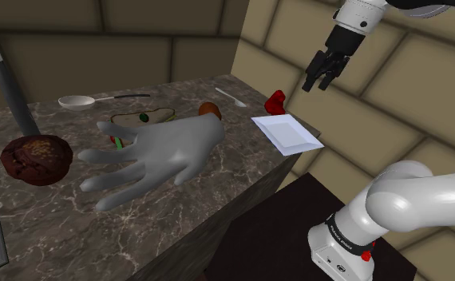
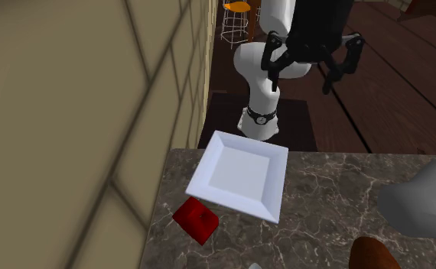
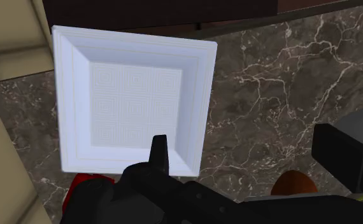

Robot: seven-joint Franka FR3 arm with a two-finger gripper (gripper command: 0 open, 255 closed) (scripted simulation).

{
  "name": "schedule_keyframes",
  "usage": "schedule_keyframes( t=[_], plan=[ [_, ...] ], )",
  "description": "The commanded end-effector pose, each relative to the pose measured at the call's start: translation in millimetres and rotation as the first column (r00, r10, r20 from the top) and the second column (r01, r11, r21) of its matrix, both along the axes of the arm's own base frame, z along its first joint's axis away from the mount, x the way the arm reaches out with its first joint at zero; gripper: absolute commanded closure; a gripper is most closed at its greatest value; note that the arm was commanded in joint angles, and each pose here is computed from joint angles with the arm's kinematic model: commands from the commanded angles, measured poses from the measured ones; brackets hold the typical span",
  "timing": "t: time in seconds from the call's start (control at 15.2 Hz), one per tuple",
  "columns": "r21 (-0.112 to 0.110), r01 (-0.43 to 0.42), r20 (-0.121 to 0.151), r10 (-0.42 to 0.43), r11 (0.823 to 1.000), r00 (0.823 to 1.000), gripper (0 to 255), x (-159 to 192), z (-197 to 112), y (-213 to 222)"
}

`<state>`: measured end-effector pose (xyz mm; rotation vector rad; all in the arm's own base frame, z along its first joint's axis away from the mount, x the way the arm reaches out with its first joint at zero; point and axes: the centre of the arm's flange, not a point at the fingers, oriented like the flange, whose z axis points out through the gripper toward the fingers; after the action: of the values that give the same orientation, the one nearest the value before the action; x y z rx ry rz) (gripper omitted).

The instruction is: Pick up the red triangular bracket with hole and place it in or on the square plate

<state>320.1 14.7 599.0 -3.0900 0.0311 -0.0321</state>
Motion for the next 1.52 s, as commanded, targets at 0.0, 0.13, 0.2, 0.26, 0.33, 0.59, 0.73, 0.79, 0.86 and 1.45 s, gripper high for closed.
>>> schedule_keyframes(
  t=[0.0,0.13,0.2,0.26,0.33,0.59,0.73,0.79,0.86,1.45],
  plan=[
    [0.0,0.0,0.0,0.0,1.0,1.0,0,0.0,0.0,0.0],
    [-0.016,-0.007,-0.019,0.006,1.0,1.0,0,21.6,-11.2,-12.5],
    [-0.025,-0.01,-0.029,0.009,1.0,1.0,0,32.3,-16.8,-18.7],
    [-0.033,-0.014,-0.039,0.012,0.999,0.999,0,43.0,-22.5,-25.0],
    [-0.041,-0.017,-0.048,0.015,0.999,0.999,0,53.6,-28.3,-31.3],
    [-0.073,-0.033,-0.088,0.026,0.997,0.996,0,95.9,-51.8,-56.5],
    [-0.089,-0.041,-0.107,0.031,0.995,0.994,0,116.8,-63.9,-69.3],
    [-0.097,-0.045,-0.117,0.033,0.994,0.993,0,127.2,-70.0,-75.6],
    [-0.104,-0.049,-0.127,0.036,0.993,0.991,0,137.6,-76.2,-82.0],
    [-0.172,-0.09,-0.215,0.052,0.981,0.975,0,229.1,-133.6,-140.5]
  ],
)
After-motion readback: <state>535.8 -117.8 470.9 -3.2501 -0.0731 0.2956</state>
